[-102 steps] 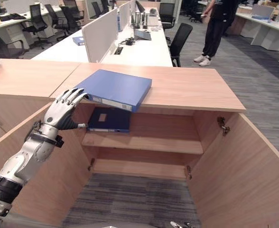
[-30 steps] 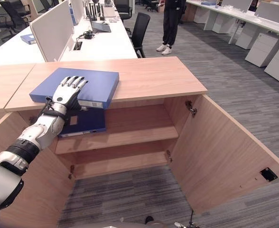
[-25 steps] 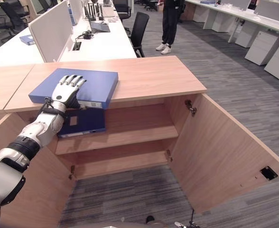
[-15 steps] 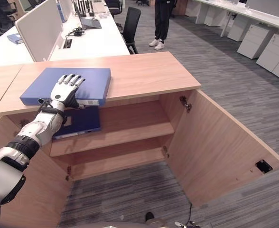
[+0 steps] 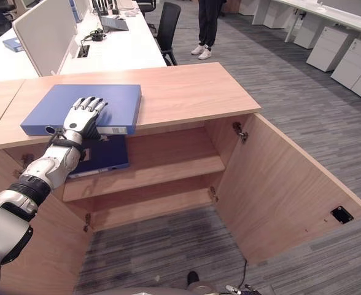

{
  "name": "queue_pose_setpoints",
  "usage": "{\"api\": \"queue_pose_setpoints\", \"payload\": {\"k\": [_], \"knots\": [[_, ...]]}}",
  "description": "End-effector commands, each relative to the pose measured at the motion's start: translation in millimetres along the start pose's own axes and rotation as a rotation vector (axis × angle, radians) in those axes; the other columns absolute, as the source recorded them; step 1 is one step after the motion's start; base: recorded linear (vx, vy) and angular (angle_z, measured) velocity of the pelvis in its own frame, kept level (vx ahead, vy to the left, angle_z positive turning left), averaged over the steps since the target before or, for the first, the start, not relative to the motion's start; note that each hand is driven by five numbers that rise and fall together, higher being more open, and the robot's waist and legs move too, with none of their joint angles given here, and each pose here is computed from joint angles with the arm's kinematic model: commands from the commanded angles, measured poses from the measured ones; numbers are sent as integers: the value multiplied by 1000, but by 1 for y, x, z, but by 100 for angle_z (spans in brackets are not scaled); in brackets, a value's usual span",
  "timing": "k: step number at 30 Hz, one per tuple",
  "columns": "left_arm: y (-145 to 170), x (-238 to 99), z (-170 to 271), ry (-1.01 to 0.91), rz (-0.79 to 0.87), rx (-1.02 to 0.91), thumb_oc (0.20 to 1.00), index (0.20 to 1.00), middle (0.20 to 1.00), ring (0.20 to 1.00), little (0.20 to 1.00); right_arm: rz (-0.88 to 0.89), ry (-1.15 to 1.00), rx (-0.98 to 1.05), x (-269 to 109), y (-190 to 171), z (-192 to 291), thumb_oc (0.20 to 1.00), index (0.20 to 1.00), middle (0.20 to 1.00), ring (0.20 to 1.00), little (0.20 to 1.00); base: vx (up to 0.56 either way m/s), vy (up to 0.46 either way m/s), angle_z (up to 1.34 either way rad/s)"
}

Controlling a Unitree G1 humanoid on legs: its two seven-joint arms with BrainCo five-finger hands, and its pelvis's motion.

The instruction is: Put the empty folder in the office cabinet

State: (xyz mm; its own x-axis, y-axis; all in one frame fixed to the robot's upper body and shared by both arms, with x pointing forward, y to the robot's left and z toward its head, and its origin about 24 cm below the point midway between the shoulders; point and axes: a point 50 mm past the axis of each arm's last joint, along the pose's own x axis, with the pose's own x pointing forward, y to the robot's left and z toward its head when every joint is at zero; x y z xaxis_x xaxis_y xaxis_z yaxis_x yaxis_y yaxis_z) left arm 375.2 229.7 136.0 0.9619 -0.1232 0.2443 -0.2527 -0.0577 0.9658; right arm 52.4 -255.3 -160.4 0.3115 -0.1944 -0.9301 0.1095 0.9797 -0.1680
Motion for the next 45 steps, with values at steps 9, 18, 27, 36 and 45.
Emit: {"api": "queue_pose_setpoints", "payload": {"k": [9, 18, 27, 36, 45], "knots": [[52, 35, 5, 27, 174, -46, 1000, 1000, 1000, 1000, 1000, -23, -60, -60, 4, -7, 25, 1000, 1000, 1000, 1000, 1000, 0, 0, 0], [48, 34, 7, 25, 162, -73, 1000, 1000, 1000, 1000, 1000, -21, -64, -54, 4, -6, 26, 1000, 1000, 1000, 1000, 1000, 0, 0, 0], [42, 32, 8, 31, 141, -115, 200, 200, 200, 200, 200, -22, -68, -47, 4, -6, 26, 1000, 1000, 1000, 1000, 1000, -4, 0, 0], [41, 31, 9, 33, 141, -146, 200, 200, 200, 200, 200, -14, -82, -25, 4, -3, 29, 1000, 1000, 1000, 1000, 1000, -3, -1, 0], [62, 34, 19, -34, 219, -136, 200, 200, 200, 200, 200, -16, -70, -18, 4, -3, 26, 1000, 1000, 1000, 1000, 1000, 0, 0, 0]]}}
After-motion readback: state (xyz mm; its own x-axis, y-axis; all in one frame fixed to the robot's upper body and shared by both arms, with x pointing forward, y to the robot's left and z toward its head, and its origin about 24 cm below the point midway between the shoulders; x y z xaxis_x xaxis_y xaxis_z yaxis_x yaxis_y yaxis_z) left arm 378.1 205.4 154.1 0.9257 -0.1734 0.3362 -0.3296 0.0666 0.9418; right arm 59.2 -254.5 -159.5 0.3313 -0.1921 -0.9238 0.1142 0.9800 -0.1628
